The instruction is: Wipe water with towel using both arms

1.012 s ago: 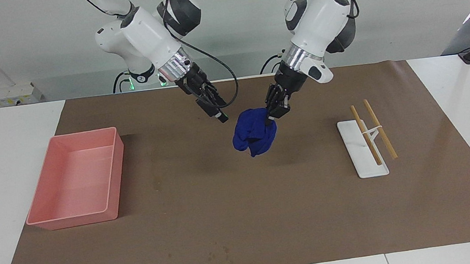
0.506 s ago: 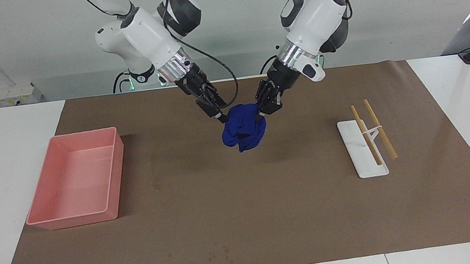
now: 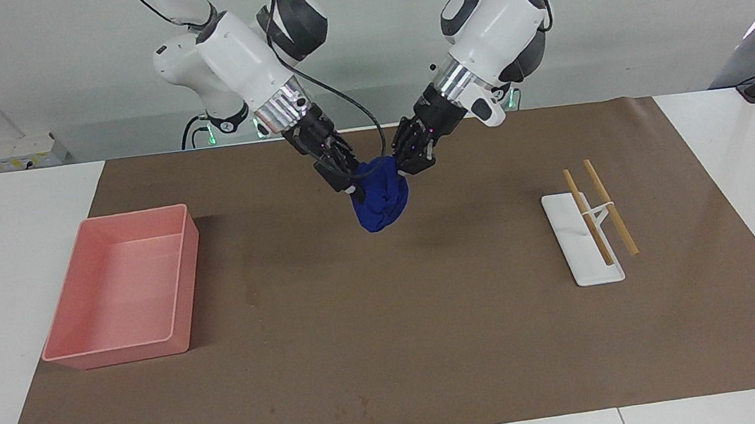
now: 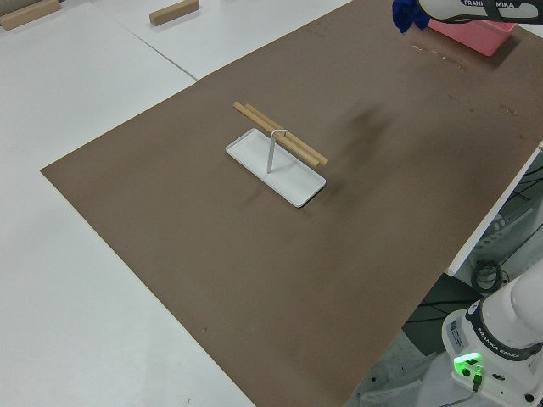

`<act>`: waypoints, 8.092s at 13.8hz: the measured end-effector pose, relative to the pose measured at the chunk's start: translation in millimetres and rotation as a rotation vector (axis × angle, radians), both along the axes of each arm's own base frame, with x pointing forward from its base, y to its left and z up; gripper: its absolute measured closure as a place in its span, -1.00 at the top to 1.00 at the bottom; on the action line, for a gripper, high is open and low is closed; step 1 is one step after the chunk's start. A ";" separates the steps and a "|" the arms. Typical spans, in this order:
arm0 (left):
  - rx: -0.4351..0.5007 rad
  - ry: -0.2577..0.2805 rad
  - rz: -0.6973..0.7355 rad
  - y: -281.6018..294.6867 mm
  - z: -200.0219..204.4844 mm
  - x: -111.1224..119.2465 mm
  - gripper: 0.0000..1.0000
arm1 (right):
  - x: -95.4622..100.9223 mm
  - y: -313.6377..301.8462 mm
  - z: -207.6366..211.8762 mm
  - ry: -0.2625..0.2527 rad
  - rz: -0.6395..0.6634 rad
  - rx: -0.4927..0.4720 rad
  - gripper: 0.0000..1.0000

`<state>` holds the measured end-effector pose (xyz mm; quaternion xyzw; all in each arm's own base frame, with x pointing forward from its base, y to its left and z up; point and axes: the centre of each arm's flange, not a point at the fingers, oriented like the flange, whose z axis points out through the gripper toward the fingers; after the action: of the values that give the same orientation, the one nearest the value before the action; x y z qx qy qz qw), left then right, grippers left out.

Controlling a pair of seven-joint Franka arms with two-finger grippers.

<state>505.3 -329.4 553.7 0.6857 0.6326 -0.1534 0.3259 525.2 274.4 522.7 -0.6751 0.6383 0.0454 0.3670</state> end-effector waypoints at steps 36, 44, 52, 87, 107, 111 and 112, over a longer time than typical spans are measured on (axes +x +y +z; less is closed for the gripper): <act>0.703 -0.393 -0.979 178.2 21.1 53.0 1.00 | 3.9 -124.1 -44.5 -0.086 1.018 -0.493 -0.67; 0.705 -0.366 -1.492 314.1 52.3 48.3 1.00 | 33.9 -224.6 -69.7 -0.222 1.423 -0.831 -0.67; 0.697 -0.376 -1.524 296.9 53.1 48.7 1.00 | 78.9 -218.7 -137.6 -0.280 1.370 -0.921 -0.67; 0.696 -0.378 -1.553 287.3 66.1 39.0 1.00 | 100.1 -201.3 -226.6 -0.210 1.182 -0.820 -0.67; 0.696 -0.379 -1.553 287.4 66.3 39.0 1.00 | -34.0 -214.7 -228.3 -0.028 1.166 -0.633 -0.67; 0.696 -0.379 -1.553 287.4 66.3 39.0 1.00 | -43.3 -213.0 -229.7 0.077 1.100 -0.576 -0.67; 0.696 -0.379 -1.553 287.4 66.3 38.9 1.00 | -44.6 -212.7 -230.0 0.097 1.081 -0.568 -0.67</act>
<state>544.2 -42.1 620.0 0.9976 -0.0676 -0.0135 0.0007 480.6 61.6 292.7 -0.9721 0.2084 0.0840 0.0680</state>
